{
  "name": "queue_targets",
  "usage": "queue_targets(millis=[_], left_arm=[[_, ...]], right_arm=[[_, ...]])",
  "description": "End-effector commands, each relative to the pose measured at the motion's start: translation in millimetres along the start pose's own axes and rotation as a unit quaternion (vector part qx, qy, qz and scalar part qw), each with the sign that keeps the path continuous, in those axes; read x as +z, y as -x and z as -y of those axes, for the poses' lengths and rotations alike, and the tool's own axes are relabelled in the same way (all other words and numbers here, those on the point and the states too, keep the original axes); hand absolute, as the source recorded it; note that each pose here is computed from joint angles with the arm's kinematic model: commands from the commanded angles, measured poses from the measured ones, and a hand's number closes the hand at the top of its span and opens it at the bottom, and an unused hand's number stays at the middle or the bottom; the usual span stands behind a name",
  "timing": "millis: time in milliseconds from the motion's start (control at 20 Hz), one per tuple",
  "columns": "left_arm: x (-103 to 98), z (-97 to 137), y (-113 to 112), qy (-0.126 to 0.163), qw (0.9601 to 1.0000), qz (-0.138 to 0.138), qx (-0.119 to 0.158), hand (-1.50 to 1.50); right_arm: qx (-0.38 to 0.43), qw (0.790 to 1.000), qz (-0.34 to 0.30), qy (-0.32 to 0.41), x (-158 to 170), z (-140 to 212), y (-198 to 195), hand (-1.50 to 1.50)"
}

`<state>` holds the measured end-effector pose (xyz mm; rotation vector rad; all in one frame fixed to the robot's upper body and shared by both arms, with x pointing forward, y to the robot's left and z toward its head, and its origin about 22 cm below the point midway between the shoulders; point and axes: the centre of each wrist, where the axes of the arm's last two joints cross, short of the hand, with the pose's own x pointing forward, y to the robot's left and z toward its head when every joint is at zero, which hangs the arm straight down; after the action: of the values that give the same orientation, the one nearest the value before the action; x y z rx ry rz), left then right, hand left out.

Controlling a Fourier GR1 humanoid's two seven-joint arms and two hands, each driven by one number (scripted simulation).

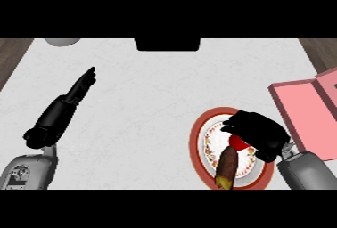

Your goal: Pick the can from the plate and place it in the cardboard box

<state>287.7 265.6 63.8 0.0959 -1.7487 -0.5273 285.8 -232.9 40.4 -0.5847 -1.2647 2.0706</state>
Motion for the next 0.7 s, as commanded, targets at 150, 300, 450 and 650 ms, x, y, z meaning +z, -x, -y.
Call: queue_targets(millis=[150, 300, 450, 650], left_arm=[[-20.6, -11.3, -21.8, 0.009, 1.0, 0.004, -0.001, 0.0], [-0.3, -10.3, -5.9, 0.011, 0.9999, 0.001, -0.002, 0.0], [-5.8, -4.4, -0.7, 0.008, 1.0, 0.0, -0.003, 0.0], [-4.3, -3.4, -5.8, 0.003, 0.9999, 0.013, -0.001, 0.0]], right_arm=[[0.031, 0.996, 0.06, 0.056, -21.8, -19.7, 2.6, 1.5], [0.039, 0.993, 0.069, 0.09, -34.4, -11.0, 1.9, 1.5], [-0.072, 0.991, -0.062, 0.097, -44.0, -0.3, 4.4, 1.5], [-0.241, 0.926, -0.269, 0.104, -55.5, -11.4, 19.7, 1.5]])
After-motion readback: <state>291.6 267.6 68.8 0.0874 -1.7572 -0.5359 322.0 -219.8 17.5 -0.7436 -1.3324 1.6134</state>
